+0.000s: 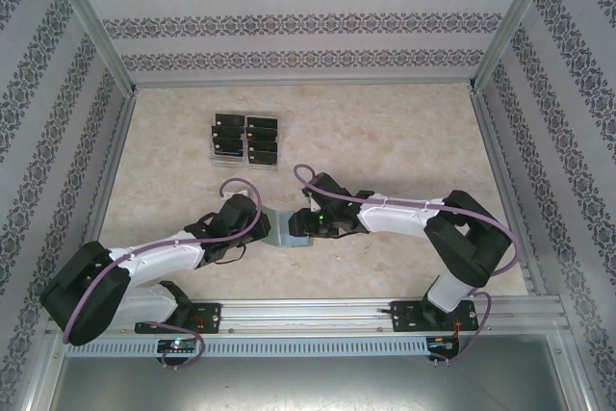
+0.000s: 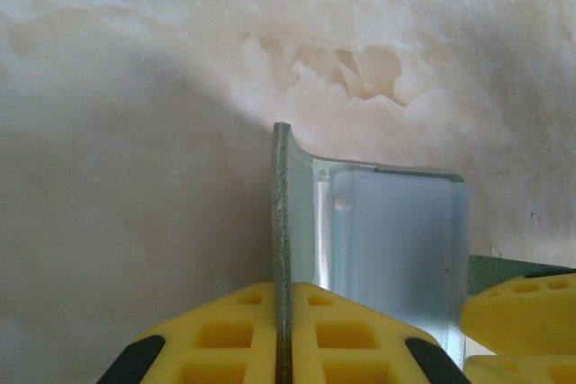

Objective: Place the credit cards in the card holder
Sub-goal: Flip over the card slot in the card holder.

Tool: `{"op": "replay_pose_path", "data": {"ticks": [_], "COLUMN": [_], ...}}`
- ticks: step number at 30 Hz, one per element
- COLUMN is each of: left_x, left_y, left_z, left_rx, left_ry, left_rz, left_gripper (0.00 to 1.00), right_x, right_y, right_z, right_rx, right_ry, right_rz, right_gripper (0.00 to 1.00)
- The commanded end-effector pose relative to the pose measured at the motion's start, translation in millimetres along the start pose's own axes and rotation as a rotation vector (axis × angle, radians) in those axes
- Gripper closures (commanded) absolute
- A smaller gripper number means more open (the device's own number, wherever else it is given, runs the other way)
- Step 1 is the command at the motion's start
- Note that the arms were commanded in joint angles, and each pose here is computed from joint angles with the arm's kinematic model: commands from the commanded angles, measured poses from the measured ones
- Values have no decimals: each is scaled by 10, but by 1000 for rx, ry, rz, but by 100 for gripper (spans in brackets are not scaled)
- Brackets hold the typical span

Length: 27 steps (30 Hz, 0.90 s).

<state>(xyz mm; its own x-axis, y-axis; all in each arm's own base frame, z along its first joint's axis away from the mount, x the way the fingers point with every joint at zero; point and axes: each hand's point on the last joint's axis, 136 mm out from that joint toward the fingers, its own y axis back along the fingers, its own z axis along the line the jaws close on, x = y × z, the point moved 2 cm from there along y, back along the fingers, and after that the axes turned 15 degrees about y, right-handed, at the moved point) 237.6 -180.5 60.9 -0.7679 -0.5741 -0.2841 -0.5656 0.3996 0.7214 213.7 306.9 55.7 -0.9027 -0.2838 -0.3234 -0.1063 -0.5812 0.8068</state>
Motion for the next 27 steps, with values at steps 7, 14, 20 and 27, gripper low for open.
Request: {"op": "replay_pose_path", "data": {"ticks": [7,14,20,27], "left_x": [33,56,59,38], "left_y": [-17,-43,-50,-24], "left_z": [18,88,117,124], "left_rx": [15,6,2,3], "left_ry": [7,13,12,11], "left_rz": [-15,-15,-19,-33], "left_gripper": [90,91,90,86], "right_x": [-16,-98,-145,-216], "right_y": [-181,-140,-82,-18], "right_z": [84,258,355,459], "right_rx": [-42,-90,-110,-120], "right_ry": [-16,3,14,30], "right_rz": [26,8,-5,-15], "right_gripper": [49,51,52,49]}}
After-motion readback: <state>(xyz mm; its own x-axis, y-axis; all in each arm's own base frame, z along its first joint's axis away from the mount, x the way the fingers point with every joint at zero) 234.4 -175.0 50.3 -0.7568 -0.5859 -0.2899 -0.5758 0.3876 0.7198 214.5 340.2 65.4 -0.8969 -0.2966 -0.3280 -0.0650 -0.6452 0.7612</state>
